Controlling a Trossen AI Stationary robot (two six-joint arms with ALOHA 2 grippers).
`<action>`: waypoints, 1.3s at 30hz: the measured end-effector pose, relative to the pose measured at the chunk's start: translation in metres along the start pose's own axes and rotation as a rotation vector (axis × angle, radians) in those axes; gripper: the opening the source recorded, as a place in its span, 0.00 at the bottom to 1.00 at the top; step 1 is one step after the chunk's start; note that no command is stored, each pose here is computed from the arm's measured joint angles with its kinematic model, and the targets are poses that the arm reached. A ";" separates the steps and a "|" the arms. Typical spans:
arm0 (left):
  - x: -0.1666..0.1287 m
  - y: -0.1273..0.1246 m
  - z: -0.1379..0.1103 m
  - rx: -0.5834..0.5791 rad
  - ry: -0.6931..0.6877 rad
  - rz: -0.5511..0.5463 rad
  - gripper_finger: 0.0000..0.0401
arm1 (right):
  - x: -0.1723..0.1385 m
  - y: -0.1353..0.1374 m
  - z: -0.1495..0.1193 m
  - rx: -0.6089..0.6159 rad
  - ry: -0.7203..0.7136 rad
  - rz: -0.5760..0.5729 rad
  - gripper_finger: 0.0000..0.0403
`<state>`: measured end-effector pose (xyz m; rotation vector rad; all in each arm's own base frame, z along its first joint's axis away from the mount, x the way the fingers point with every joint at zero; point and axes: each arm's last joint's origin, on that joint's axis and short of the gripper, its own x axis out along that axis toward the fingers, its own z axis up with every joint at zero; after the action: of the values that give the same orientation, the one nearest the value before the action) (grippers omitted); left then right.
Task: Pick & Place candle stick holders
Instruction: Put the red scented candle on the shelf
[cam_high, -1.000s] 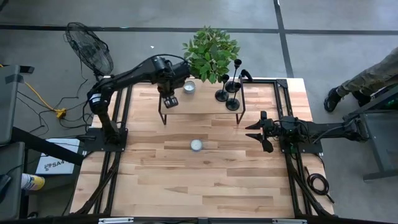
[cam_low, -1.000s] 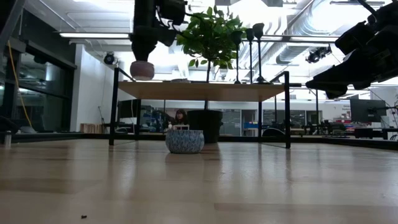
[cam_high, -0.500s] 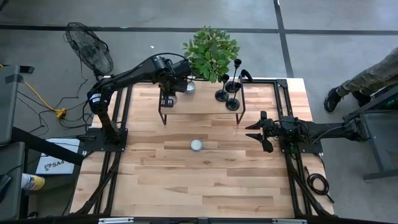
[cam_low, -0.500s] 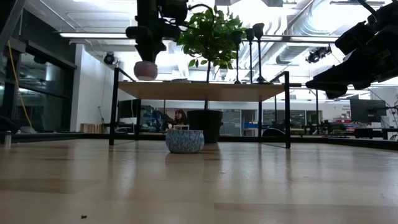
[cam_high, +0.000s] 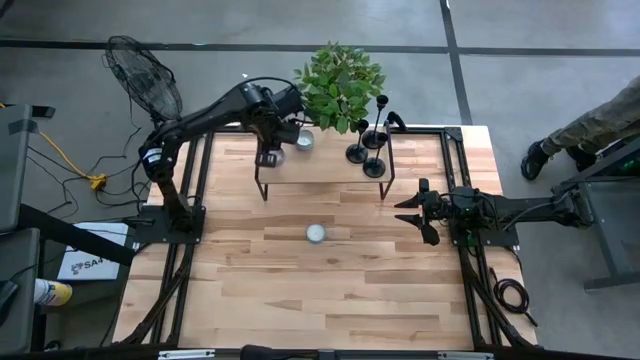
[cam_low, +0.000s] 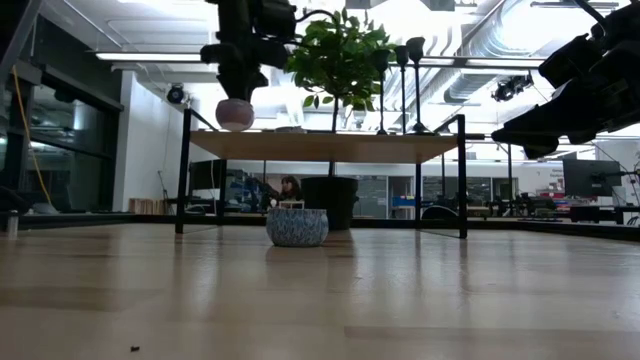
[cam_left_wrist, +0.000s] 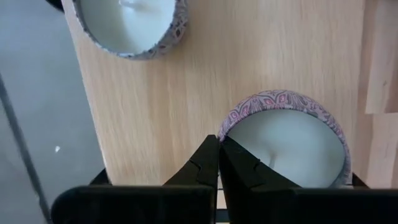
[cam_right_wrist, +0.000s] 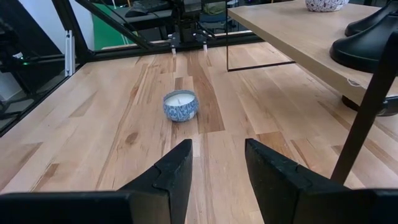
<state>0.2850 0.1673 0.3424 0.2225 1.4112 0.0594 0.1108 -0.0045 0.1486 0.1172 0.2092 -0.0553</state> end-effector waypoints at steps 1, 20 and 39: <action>0.000 0.002 -0.002 0.004 -0.009 -0.009 0.00 | 0.000 0.000 0.000 -0.001 0.000 0.000 0.35; 0.001 0.024 -0.006 -0.036 -0.089 0.054 0.00 | 0.000 0.000 0.000 -0.001 0.000 0.000 0.35; 0.011 0.025 -0.008 -0.093 -0.031 0.113 0.00 | 0.000 0.000 0.000 0.000 0.000 0.000 0.35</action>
<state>0.2814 0.1948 0.3350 0.2250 1.3607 0.2134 0.1108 -0.0045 0.1486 0.1173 0.2094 -0.0556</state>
